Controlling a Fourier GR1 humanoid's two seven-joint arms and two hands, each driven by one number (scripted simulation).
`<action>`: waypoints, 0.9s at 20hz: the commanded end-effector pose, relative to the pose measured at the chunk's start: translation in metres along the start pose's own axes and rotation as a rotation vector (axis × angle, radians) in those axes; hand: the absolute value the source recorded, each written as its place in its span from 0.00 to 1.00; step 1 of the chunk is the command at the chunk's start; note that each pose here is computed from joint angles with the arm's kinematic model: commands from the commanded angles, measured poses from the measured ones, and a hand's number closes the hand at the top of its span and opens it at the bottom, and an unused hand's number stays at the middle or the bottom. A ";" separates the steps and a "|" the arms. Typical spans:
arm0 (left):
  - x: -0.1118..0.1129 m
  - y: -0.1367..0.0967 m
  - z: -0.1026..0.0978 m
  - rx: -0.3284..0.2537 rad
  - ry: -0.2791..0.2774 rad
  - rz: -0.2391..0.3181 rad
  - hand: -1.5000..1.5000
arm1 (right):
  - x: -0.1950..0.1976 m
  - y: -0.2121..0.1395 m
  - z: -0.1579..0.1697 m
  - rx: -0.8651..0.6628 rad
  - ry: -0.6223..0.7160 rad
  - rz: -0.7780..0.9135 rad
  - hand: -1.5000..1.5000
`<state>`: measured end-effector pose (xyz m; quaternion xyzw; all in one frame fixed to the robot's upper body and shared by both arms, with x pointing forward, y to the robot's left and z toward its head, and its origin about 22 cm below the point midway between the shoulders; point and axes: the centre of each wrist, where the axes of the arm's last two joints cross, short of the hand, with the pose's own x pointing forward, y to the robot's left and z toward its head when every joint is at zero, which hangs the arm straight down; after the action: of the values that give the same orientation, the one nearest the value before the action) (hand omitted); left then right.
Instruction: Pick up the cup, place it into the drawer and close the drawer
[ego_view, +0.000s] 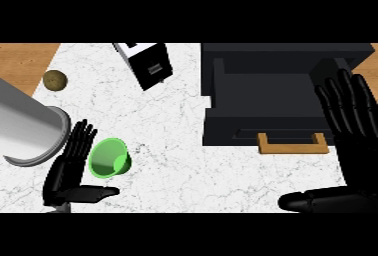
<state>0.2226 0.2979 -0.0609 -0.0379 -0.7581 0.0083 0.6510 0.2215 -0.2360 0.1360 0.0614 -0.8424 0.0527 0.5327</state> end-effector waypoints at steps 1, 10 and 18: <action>-0.021 0.007 0.007 0.008 -0.008 -0.009 0.00 | 0.007 0.010 0.007 -0.001 -0.012 -0.005 0.00; -0.050 0.020 0.008 0.045 -0.001 0.011 0.00 | 0.011 0.017 0.005 0.002 0.003 -0.007 0.00; -0.070 0.027 -0.009 0.040 0.020 -0.003 0.00 | 0.008 0.003 -0.002 0.030 0.009 0.005 0.00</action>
<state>0.2312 0.3151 -0.1215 -0.0234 -0.7530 0.0220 0.6573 0.2202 -0.2363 0.1526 0.0648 -0.8401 0.0591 0.5354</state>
